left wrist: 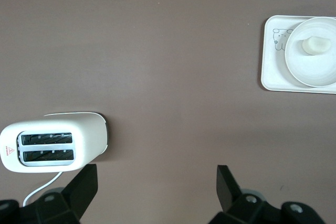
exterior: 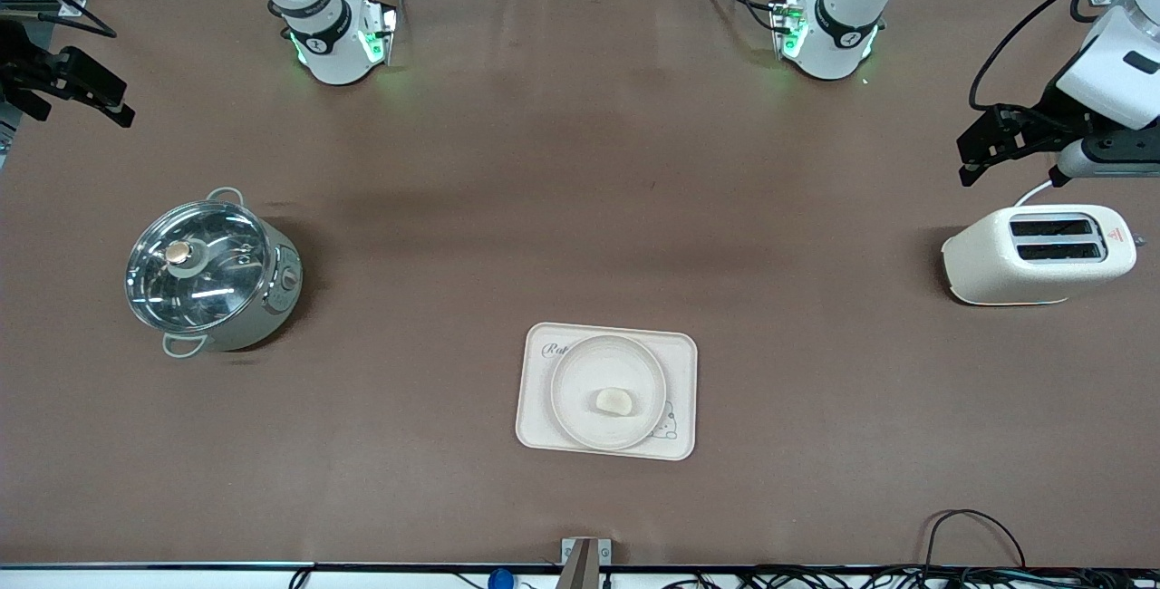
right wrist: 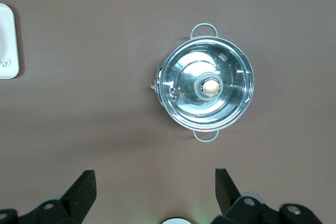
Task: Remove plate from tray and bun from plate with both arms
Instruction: 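Reach the right gripper out toward the white tray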
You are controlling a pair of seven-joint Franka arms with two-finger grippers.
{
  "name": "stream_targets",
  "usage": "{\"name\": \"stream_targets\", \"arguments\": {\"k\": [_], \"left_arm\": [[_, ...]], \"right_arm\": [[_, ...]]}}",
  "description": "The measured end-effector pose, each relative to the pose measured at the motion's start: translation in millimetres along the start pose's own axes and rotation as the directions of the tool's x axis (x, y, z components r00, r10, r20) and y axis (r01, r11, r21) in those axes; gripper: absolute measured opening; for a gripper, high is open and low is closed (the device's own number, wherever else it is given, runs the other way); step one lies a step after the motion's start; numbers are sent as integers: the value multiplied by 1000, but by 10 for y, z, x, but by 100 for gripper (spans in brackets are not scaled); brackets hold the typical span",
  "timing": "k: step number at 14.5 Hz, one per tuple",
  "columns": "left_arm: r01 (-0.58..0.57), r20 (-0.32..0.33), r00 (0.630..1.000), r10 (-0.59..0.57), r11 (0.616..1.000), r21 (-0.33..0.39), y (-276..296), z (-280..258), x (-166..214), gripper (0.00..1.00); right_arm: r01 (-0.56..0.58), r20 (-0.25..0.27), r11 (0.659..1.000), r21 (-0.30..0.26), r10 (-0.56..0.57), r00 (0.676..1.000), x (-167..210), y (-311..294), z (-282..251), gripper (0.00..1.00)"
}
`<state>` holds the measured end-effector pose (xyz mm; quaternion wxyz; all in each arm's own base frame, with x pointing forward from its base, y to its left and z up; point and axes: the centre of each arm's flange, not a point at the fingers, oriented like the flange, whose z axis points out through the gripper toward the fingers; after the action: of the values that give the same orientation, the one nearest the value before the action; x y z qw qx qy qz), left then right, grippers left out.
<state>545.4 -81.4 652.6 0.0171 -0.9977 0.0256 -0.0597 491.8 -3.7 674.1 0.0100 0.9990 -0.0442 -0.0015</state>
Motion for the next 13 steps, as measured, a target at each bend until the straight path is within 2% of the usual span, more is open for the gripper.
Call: {"name": "stream_targets", "arguments": {"k": [6, 11, 13], "left_arm": [[-1, 20, 1000, 1, 1000, 2, 1, 0, -23, 100], [-1, 25, 1000, 1, 1000, 2, 0, 13, -19, 100], [-19, 23, 1000, 19, 1000, 1, -4, 6, -7, 100]], "right_arm": [[0, 0, 1000, 7, 0, 1000, 1, -5, 1, 100], [8, -10, 999, 51, -7, 1000, 51, -75, 29, 100], [13, -5, 996, 87, -13, 1000, 100, -136, 94, 100]]}}
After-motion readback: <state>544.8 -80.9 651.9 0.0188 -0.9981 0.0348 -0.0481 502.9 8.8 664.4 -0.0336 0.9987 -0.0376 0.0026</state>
